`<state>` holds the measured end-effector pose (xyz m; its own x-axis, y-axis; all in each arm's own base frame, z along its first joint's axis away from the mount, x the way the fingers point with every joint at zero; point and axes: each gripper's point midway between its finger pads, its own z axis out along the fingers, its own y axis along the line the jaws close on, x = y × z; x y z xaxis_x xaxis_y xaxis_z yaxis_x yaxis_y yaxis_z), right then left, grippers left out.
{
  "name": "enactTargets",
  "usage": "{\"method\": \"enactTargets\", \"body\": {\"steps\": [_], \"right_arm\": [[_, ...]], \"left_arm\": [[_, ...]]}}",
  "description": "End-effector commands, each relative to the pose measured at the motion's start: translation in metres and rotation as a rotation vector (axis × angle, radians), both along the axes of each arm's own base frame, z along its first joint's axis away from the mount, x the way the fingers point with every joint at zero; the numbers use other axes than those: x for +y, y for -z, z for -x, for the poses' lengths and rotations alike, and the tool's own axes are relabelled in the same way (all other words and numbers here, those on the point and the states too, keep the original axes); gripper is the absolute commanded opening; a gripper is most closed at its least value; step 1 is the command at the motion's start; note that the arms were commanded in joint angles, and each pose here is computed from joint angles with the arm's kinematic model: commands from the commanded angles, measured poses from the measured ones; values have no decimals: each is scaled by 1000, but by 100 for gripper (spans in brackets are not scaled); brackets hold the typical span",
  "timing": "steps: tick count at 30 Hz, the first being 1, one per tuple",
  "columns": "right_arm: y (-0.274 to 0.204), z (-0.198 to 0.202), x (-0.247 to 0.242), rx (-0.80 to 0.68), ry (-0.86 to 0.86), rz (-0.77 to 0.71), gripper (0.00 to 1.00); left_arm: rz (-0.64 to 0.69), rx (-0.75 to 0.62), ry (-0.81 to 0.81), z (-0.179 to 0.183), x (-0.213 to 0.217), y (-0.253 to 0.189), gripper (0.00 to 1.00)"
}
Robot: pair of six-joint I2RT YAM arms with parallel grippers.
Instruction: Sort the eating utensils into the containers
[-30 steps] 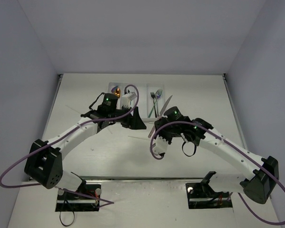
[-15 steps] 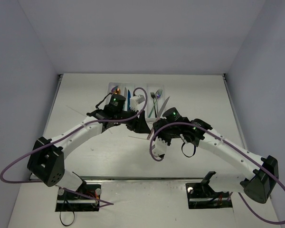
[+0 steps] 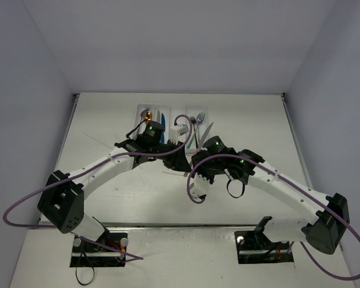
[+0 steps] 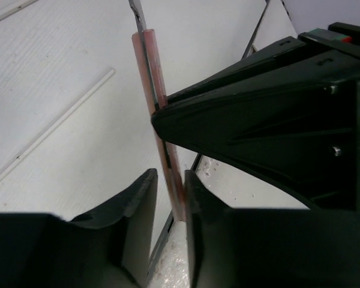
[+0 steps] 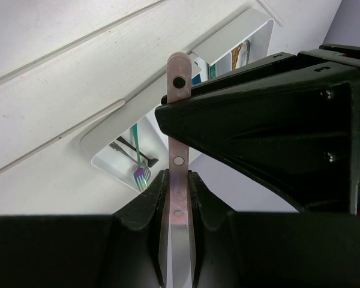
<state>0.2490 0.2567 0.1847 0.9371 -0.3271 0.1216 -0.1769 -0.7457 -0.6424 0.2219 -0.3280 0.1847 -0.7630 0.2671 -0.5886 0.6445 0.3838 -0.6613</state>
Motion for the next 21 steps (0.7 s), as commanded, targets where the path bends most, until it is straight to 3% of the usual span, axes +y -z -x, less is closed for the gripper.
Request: {"method": "enactTargets", "body": {"steps": [1, 4, 11, 16, 21], "right_arm": [[-36, -9, 22, -229, -206, 24, 0], [-37, -9, 22, -239, -203, 17, 4], [-52, -5, 22, -282, -204, -26, 46], [-69, -5, 12, -291, -135, -73, 52], [-79, 2, -8, -238, 0, -159, 56]], "left_arm": [[72, -74, 23, -7, -10, -33, 13], [70, -69, 19, -7, -10, -33, 0], [51, -68, -12, -5, -3, -31, 0], [23, -75, -73, -15, 13, -26, 0], [-15, -83, -238, -55, 45, -27, 0]]}}
